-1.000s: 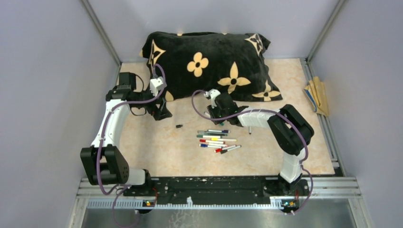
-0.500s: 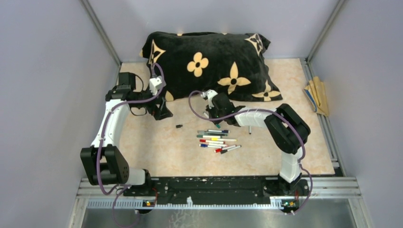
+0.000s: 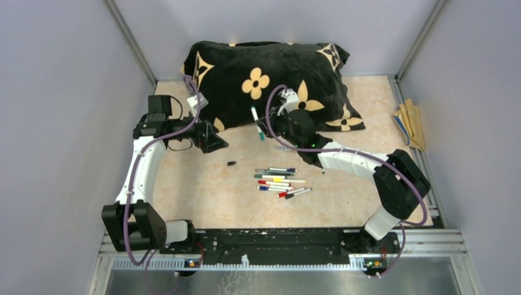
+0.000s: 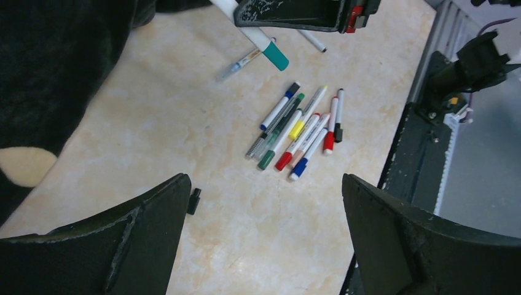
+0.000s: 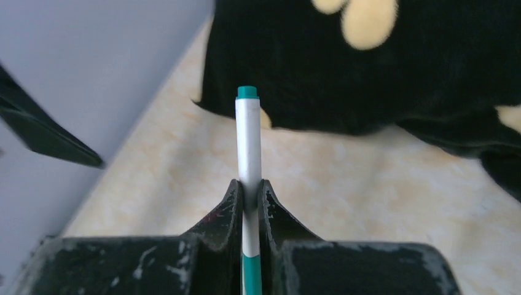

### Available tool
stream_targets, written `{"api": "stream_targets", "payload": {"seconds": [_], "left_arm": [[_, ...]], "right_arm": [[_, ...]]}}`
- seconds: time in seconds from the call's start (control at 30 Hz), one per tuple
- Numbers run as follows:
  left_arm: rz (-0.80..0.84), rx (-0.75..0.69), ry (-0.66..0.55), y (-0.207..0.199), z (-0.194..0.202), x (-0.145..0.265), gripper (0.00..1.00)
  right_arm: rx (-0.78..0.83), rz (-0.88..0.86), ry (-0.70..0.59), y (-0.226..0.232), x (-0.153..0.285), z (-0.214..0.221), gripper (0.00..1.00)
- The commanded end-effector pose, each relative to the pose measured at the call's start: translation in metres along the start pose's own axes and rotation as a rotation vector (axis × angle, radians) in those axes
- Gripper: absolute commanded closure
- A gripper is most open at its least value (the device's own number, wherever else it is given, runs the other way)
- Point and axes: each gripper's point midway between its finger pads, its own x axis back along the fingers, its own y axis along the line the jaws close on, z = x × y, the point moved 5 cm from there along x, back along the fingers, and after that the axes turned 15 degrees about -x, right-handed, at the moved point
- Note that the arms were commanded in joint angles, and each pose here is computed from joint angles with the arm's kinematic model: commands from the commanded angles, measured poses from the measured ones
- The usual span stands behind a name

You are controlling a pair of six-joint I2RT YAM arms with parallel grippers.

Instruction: Open the pen caps

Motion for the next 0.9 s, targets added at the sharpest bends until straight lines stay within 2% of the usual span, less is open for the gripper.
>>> {"api": "stream_targets", "payload": {"seconds": [0.0, 0.23, 0.53, 0.7, 0.87], "left_arm": [[0.080, 0.060, -0.115, -0.013, -0.009, -0.003, 0.01], [0.186, 0.138, -0.197, -0.027, -0.016, -0.005, 0.01], [0.256, 0.202, -0.221, -0.035, -0.006, -0.009, 0.08], [0.305, 0.215, -0.246, -0.037, -0.007, -0.009, 0.21], [0.358, 0.223, -0.277, -0.040, -0.012, -0.008, 0.40]], "right_arm": [[-0.215, -0.159, -0.236, 0.061, 0.018, -0.027, 1.00], [-0.338, -0.206, -0.359, 0.112, 0.030, -0.022, 1.00], [-0.399, -0.282, -0.339, 0.156, 0.027, -0.010, 1.00], [-0.454, -0.322, -0.314, 0.162, 0.025, -0.005, 1.00], [-0.482, -0.337, -0.306, 0.163, 0.023, 0.000, 1.00]]}}
